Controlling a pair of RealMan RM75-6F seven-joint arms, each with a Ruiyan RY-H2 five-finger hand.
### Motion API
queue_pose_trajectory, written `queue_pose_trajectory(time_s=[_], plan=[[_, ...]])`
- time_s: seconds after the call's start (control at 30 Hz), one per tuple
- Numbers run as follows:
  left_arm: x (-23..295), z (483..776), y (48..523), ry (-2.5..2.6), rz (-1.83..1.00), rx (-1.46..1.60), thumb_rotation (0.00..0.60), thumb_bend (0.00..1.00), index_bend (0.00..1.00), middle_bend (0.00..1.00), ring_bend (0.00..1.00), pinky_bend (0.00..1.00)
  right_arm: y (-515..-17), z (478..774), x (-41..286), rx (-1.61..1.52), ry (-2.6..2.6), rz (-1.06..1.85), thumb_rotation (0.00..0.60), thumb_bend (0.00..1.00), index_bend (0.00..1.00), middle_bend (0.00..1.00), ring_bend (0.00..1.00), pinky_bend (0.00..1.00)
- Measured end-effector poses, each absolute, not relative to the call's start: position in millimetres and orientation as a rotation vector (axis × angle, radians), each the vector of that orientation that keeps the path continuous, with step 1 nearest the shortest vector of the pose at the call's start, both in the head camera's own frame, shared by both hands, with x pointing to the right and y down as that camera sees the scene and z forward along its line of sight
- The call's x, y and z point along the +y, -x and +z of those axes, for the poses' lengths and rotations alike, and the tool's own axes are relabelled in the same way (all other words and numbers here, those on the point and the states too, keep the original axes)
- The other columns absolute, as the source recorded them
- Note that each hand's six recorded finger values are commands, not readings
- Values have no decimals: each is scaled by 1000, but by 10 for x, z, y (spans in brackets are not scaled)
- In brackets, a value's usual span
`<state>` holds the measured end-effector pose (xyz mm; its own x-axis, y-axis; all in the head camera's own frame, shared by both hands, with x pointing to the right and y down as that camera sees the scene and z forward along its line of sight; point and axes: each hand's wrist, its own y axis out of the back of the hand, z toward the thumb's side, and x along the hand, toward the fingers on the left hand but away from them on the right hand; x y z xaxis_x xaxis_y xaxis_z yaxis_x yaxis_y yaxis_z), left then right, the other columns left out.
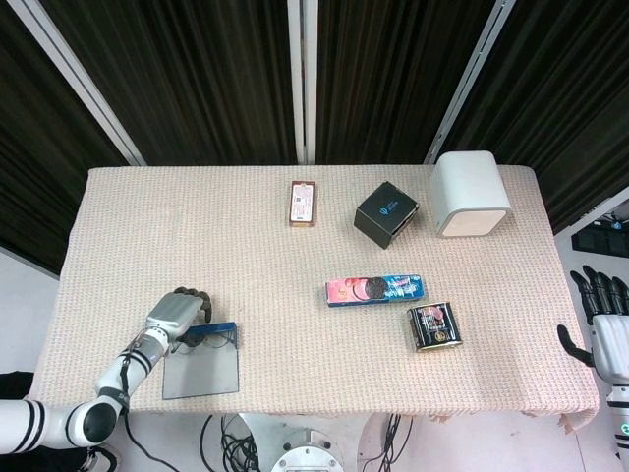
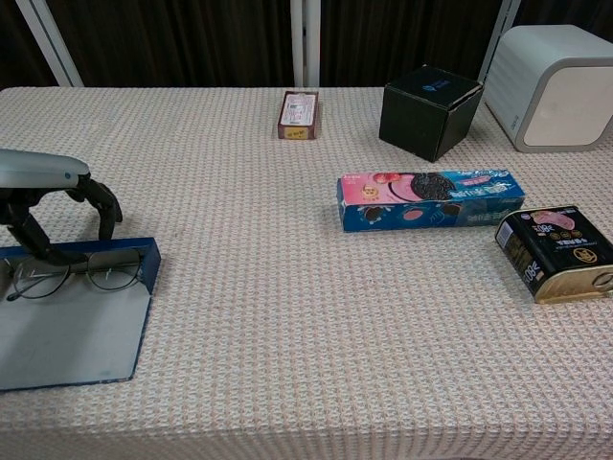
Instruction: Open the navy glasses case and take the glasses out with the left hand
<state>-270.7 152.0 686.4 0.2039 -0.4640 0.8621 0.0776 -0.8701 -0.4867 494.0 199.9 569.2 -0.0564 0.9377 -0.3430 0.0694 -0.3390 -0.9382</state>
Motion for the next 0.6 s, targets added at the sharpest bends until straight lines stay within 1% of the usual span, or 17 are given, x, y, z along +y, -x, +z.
queue_pose_trajectory(time_s=[0.33,0.6], plan=[[1492,6856,2700,2066,-1706,384,600,377,495,174,101,127,-4944,5697,2000,-1120,1476,1489,600,302,0,0,0,0],[1397,6832,2658,2026,-1649,443,600,379,534,197,96,127,-4947,5699,2001,-1122,1475,1489,600,302,0,0,0,0]])
